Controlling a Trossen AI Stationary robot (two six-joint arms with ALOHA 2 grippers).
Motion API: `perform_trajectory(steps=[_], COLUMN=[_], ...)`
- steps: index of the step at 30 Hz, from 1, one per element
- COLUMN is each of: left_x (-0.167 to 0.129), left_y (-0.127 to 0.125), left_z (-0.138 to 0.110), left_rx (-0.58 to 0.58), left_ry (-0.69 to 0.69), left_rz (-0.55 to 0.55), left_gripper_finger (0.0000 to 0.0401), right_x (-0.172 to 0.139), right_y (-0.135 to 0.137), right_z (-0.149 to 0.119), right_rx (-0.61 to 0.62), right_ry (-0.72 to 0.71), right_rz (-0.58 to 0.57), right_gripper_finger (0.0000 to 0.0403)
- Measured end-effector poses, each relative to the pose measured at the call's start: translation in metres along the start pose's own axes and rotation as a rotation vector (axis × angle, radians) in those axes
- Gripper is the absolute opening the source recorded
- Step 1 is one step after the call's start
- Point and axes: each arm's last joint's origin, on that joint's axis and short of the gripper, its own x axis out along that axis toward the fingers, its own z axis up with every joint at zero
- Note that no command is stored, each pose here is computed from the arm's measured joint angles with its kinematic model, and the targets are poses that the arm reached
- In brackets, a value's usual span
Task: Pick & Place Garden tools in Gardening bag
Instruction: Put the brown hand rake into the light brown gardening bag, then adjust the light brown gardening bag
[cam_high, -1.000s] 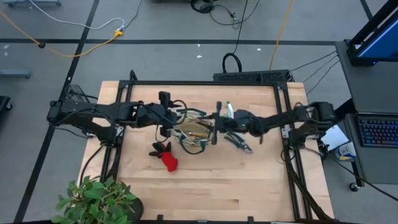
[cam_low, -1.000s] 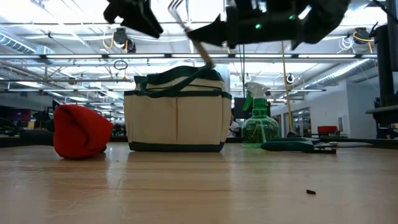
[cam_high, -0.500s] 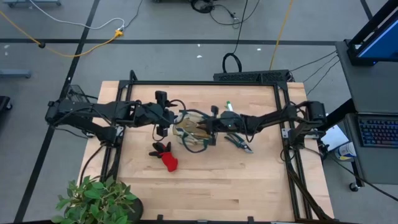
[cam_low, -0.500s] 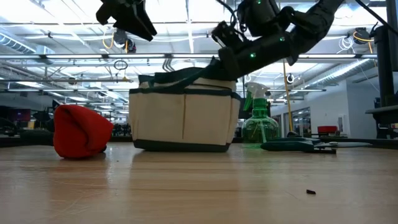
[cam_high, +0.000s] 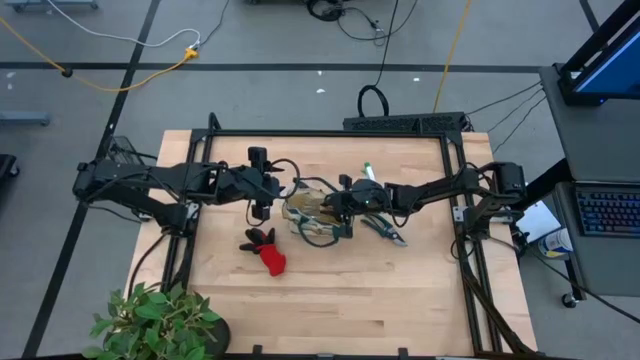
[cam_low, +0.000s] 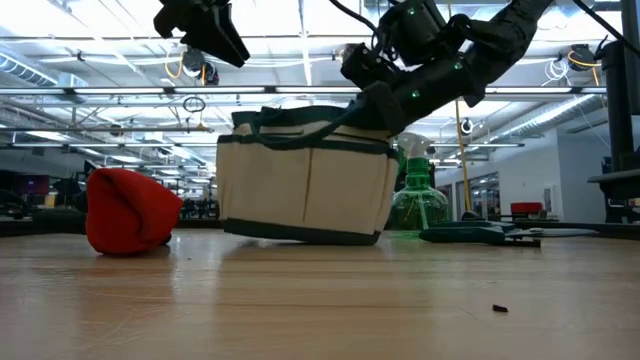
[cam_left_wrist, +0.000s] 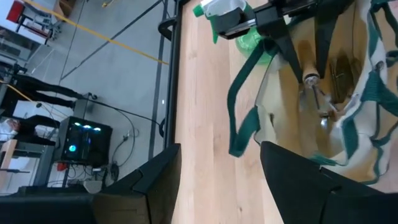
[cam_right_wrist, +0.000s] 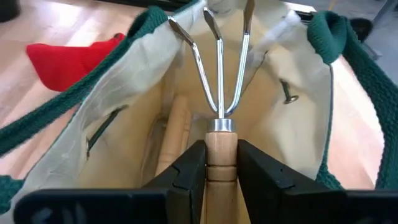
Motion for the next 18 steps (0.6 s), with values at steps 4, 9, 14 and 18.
perform_trajectory(steps=[4,9,14,18], left_x=[0.0000,0.0000,0.0000,0.0000], left_y=[0.0000,0.0000,0.0000,0.0000], left_z=[0.0000,0.0000,0.0000,0.0000], left_rx=[0.000,0.004,0.003,0.003], left_ry=[0.000,0.000,0.000,0.000], left_rz=[0.000,0.000,0.000,0.000], left_gripper_finger=[0.0225,0.0225,0.0225,0.0225], right_x=[0.0000,0.0000,0.0000,-0.0027], right_y=[0.0002,-0.0001,-0.0004,-0.0010], right_z=[0.0005,0.0022,0.0049,0.0083], right_rx=[-0.023,-0.041,-0.046,-0.046], right_ry=[-0.006,-0.026,-0.058,-0.074], right_rz=[0.007,0.002,-0.005,-0.009], right_gripper_finger=[0.0097,0.0137,0.0176,0.0196])
